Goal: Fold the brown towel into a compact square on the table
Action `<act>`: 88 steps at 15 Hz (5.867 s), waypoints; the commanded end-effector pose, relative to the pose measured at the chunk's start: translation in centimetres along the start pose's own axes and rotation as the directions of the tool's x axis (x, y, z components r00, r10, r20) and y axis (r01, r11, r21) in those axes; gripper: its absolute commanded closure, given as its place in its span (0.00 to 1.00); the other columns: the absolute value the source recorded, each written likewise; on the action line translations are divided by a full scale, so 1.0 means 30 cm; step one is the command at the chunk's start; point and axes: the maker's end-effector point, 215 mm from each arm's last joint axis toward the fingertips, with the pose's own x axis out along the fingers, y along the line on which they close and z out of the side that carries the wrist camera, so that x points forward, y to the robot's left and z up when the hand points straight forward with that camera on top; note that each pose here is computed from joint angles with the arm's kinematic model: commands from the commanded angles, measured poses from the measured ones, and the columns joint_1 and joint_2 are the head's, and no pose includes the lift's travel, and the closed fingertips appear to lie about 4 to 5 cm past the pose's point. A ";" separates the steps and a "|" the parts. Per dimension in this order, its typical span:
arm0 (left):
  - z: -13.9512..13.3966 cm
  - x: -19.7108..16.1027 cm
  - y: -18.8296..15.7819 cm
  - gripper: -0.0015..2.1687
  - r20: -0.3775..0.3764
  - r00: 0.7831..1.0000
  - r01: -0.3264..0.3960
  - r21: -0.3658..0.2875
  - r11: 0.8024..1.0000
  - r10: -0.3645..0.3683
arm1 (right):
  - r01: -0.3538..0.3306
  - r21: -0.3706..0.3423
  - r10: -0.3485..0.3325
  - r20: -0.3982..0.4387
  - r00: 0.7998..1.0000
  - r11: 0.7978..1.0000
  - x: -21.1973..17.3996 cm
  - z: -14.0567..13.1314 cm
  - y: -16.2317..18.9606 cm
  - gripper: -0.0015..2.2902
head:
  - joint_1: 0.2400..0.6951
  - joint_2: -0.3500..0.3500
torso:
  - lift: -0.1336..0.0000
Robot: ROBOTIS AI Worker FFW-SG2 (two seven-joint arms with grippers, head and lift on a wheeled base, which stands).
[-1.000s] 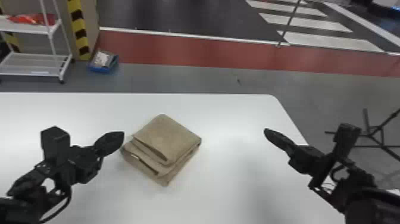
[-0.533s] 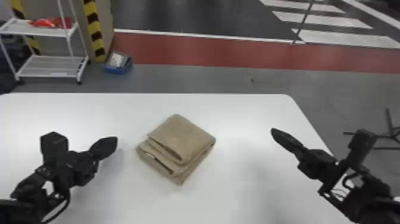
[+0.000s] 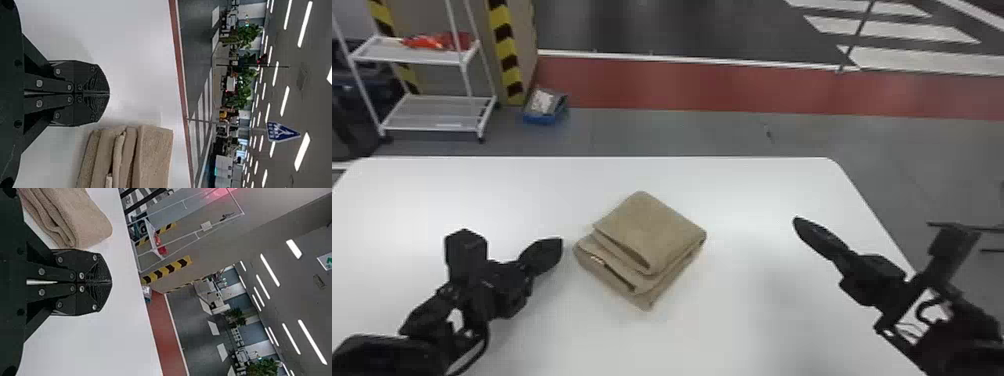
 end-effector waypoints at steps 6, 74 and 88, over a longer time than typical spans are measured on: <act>0.012 -0.055 -0.273 0.91 0.036 0.991 0.130 -0.022 0.991 -0.130 | 0.038 0.040 -0.038 0.007 0.999 0.998 -0.027 -0.034 -0.085 0.87 | 1.00 0.17 | 0.15; 0.441 -0.401 0.195 0.03 0.323 0.775 -0.555 -0.061 0.829 0.543 | 0.146 -0.378 -0.112 0.111 0.988 0.914 0.163 -0.075 0.392 0.04 | 1.00 0.61 | 0.15; 0.471 -0.388 0.156 0.03 0.339 0.785 -0.532 -0.058 0.845 0.518 | 0.138 -0.366 -0.094 0.134 0.986 0.920 0.159 -0.040 0.418 0.04 | 1.00 0.60 | 0.15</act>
